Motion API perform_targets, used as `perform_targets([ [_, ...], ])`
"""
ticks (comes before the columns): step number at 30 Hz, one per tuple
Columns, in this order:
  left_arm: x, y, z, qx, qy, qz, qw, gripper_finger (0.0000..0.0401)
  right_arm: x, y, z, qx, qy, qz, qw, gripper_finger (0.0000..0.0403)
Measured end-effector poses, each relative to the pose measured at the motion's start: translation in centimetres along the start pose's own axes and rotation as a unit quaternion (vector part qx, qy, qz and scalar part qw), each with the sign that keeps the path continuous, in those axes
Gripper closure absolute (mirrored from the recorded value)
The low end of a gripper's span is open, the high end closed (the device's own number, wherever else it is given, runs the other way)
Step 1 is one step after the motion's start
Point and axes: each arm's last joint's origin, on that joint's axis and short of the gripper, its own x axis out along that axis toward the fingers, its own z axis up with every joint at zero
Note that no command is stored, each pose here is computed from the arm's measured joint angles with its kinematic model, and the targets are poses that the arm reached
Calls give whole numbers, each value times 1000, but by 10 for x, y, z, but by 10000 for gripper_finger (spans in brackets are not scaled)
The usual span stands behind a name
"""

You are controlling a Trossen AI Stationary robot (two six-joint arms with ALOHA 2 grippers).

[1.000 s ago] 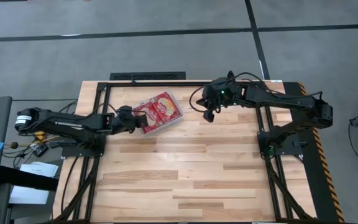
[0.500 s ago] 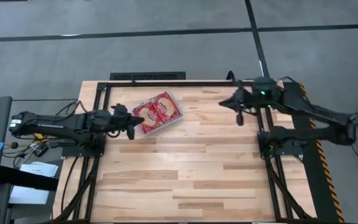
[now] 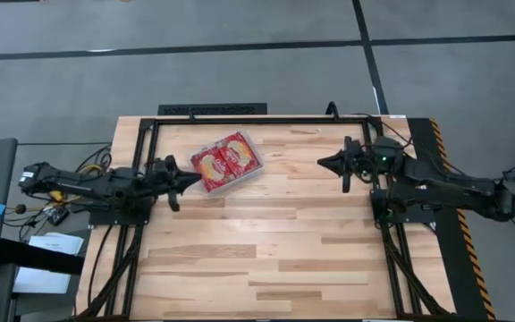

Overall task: Sort popcorn bags into baskets
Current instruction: Return to Home Position

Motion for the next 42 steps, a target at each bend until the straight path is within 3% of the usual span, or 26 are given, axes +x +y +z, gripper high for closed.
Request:
perform_targets([
  [6, -20, 13, -24, -32, -39, -74, 996, 382, 2, -2, -3, -11, 10, -9, 1000, 387],
  [12, -37, 21, -26, -53, -51, -95, 993, 382, -5, -11, 3, -15, -20, -58, 998, 373],
  [17, -36, 21, -31, -57, 0, -83, 995, 382, -18, -16, 4, -3, -21, -65, 998, 367],
  [22, -36, 24, -37, -62, 22, -70, 995, 382, -26, -14, -24, 36, 6, -29, 999, 378],
  [30, -36, 24, -37, -53, 22, -67, 996, 382, -35, -15, -73, 123, -101, 13, 987, 382],
  [33, -36, 23, -35, -55, 12, -72, 996, 382, -41, -10, -75, 144, -110, 52, 982, 371],
  [38, -37, 22, -33, -53, 4, -81, 995, 382, -42, 3, -74, 167, -70, 150, 972, 366],
  [42, -37, 22, -32, -53, 1, -82, 995, 382, -40, 11, -76, 156, -74, 143, 975, 370],
])
